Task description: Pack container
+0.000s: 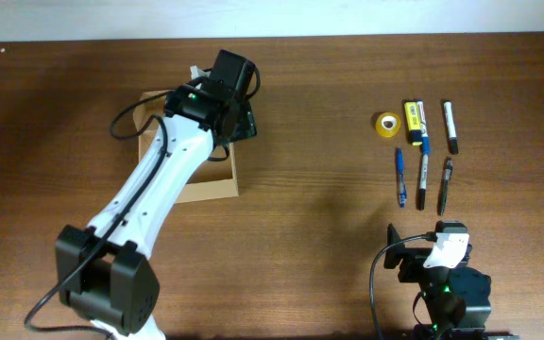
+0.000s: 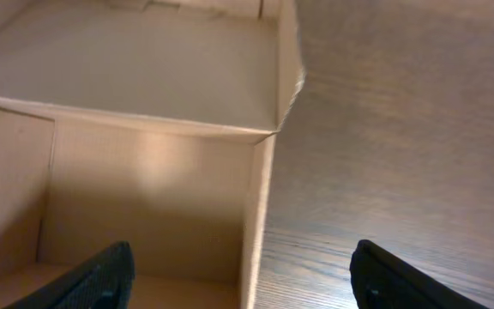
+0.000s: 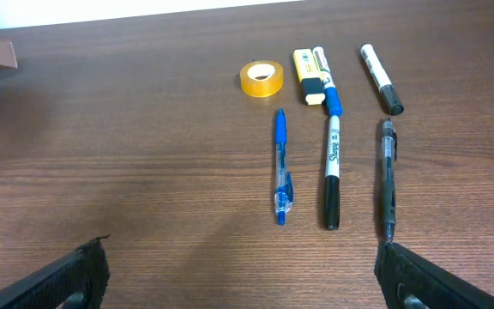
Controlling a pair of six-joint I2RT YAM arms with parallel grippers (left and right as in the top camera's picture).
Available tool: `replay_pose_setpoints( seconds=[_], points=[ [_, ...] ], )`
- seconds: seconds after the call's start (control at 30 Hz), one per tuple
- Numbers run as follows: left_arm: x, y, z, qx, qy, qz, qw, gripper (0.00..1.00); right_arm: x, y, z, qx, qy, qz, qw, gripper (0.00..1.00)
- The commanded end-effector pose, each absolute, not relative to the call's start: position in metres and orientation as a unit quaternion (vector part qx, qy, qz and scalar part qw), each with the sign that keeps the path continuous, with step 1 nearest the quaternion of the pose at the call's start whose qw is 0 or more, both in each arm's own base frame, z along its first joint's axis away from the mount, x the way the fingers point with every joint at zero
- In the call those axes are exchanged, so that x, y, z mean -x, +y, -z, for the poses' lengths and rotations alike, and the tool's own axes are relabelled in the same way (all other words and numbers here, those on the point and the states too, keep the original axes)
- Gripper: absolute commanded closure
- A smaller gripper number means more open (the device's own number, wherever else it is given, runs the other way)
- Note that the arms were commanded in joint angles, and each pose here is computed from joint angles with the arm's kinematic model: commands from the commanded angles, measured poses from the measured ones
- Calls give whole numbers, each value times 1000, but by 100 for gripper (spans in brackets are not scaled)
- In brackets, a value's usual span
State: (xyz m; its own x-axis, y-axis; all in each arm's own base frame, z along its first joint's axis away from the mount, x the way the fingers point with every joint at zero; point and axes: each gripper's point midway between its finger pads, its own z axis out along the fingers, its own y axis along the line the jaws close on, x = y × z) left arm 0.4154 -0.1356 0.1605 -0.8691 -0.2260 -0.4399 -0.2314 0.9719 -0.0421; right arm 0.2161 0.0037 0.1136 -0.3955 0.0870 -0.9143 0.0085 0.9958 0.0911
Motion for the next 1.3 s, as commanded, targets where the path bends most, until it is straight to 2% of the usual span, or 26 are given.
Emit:
replay_pose_setpoints(
  seconds=[0.0, 0.17, 0.23, 0.3, 0.37, 0.43, 0.57, 0.8, 1.07, 1.27],
  points=[
    [-415, -130, -125, 121, 975, -40, 182, 19, -216, 3, -112, -33, 834, -38, 549, 1],
    [-408, -137, -79, 93, 987, -50, 119, 19, -216, 3, -112, -33, 834, -38, 549, 1],
    [-405, -136, -66, 92, 989, -57, 103, 24, -216, 3, -112, -33, 834, -38, 549, 1],
    [-404, -135, -58, 91, 990, -62, 93, 37, -216, 3, -112, -33, 834, -38, 549, 1],
    [-404, -134, -50, 91, 990, -67, 85, 56, -216, 3, -112, -33, 834, -38, 549, 0],
    [-402, -135, -43, 90, 991, -63, 73, 71, -216, 3, -112, -33, 834, -38, 549, 1],
    [-402, -134, -37, 95, 992, -50, 60, 98, -216, 3, -112, -33, 834, -38, 549, 1],
    [-413, -150, -55, 71, 995, -8, 70, 98, -216, 3, -112, -33, 834, -38, 549, 1],
    [-434, -182, -142, 86, 988, 50, 116, 99, -216, 3, -112, -33, 834, -38, 549, 1],
    [-426, -214, -188, 93, 983, 76, 143, 98, -216, 3, -112, -33, 834, -38, 549, 1]
  ],
)
